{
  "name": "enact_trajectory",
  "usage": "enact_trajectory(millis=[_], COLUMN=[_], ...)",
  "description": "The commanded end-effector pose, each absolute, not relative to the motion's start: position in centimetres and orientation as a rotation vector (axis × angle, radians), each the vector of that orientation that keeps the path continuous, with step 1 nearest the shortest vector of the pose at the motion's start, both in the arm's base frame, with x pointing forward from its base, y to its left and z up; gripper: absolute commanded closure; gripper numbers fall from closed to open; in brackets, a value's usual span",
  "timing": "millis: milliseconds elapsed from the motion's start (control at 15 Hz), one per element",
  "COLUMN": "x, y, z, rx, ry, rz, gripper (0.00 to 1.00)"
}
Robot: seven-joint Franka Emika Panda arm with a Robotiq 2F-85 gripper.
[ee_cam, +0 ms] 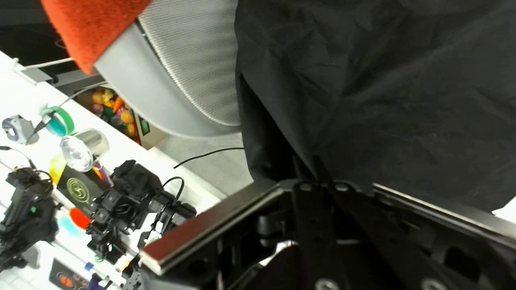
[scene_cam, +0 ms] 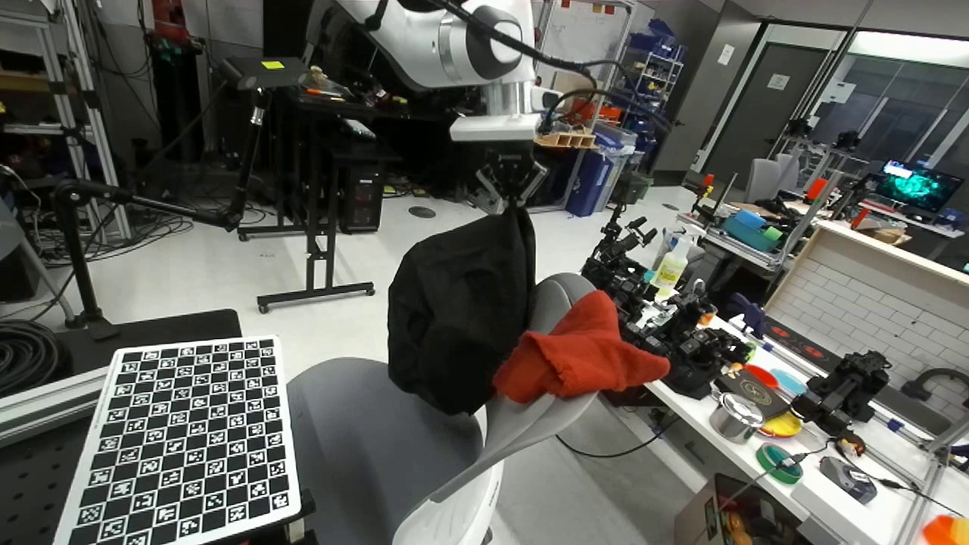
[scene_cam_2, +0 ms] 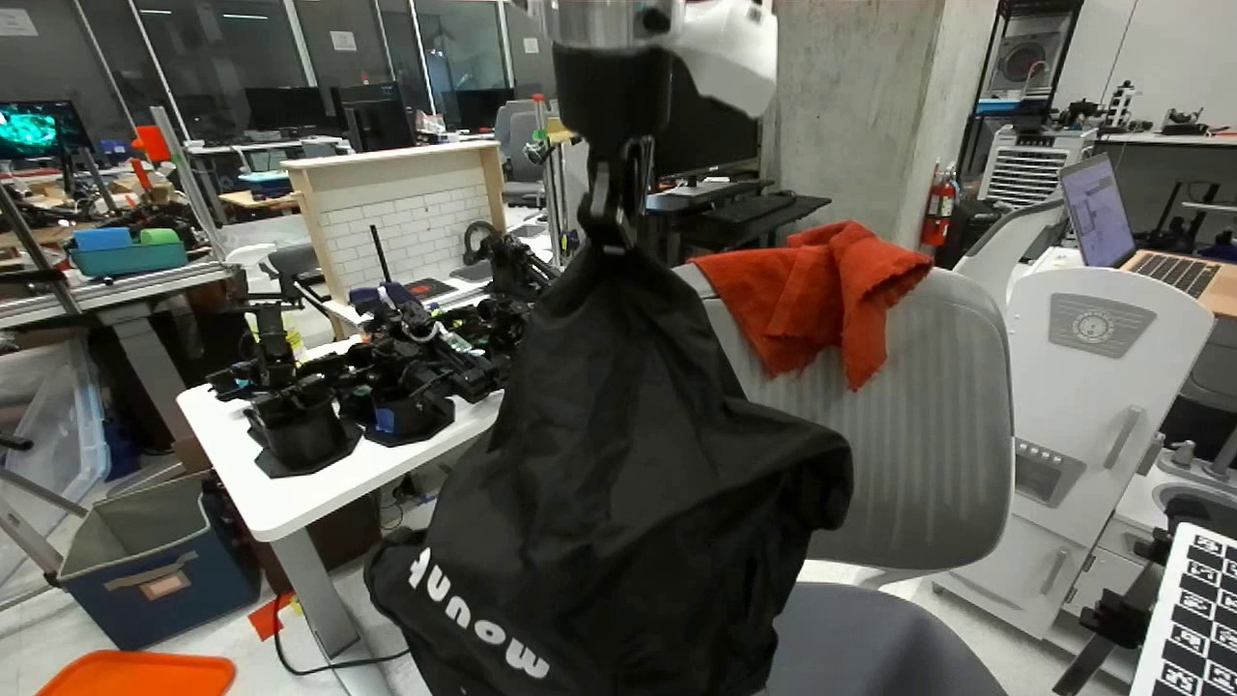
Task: Lift the towel and bag from the seat and put them on the head seat
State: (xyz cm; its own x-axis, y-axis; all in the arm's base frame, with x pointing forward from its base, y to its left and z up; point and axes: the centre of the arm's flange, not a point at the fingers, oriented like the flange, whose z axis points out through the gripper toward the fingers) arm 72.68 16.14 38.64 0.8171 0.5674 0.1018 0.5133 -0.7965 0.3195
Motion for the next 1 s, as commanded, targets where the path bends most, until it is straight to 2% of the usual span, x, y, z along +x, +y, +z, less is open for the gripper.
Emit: enact_trajectory(millis=[0,600,933], x=[73.0,73.5,73.6], y=[14.3,4.0,-1.6], z=[46.4,61.4,63.5], rx=[2.745,2.859,2.923], ry=[0.765,0.515,0.395], rz=[0.358,0.583,0.635], gripper=[1.00,1.00,1.00])
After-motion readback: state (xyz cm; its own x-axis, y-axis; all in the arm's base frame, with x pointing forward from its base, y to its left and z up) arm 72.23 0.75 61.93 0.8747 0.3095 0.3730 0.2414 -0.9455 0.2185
